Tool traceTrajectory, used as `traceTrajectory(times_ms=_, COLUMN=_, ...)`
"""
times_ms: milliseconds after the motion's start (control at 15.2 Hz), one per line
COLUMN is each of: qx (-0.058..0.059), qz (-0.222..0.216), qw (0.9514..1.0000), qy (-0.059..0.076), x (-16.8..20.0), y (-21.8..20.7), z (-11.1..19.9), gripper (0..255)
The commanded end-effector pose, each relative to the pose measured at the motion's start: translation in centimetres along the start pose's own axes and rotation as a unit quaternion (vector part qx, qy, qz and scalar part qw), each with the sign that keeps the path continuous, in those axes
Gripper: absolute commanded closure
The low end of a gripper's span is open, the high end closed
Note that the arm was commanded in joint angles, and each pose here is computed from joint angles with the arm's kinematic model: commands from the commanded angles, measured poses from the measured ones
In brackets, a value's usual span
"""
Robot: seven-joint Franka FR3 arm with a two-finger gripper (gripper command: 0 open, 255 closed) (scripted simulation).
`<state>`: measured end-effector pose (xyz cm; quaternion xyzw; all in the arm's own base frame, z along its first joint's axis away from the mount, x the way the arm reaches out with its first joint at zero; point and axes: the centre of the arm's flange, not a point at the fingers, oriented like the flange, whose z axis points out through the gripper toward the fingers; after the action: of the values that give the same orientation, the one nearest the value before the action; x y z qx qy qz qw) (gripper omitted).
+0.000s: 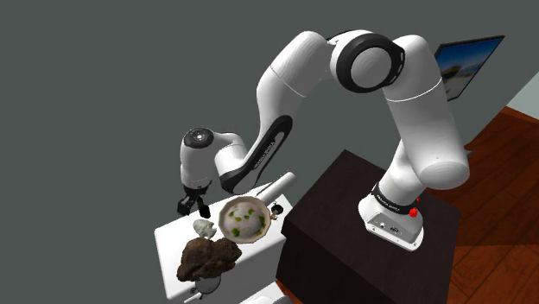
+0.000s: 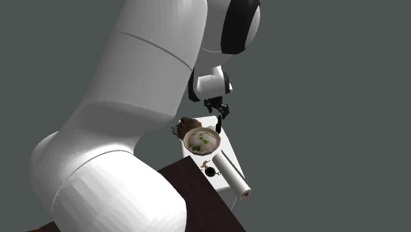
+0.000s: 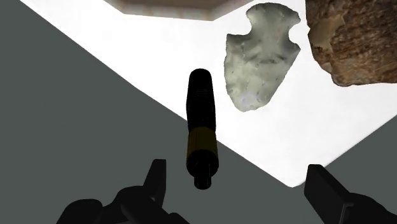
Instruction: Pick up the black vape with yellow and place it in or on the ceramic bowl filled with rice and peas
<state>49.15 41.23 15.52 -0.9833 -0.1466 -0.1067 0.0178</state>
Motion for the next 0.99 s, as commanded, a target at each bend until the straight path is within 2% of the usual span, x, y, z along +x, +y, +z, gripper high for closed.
traceTrajectory(times_ms=0, qx=-0.013, qz=0.012, qw=0.9998, qy=-0.012, x=0.2, y=1.7, z=2.3, gripper=0)
traceTrajectory(times_ms=462, qx=-0.013, qz=0.012, qw=0.9998, qy=-0.012, x=0.2, y=1.7, z=2.3, gripper=0)
traceTrajectory(times_ms=528, qx=-0.013, qz=0.012, qw=0.9998, qy=-0.012, x=0.6, y=1.8, z=2.6, gripper=255)
traceTrajectory(times_ms=594, qx=-0.012, qz=0.012, qw=0.9998, qy=-0.012, x=1.6, y=2.3, z=2.8, gripper=255)
traceTrajectory(times_ms=924, qx=-0.013, qz=0.011, qw=0.9998, qy=-0.012, x=1.6, y=1.5, z=3.3, gripper=255)
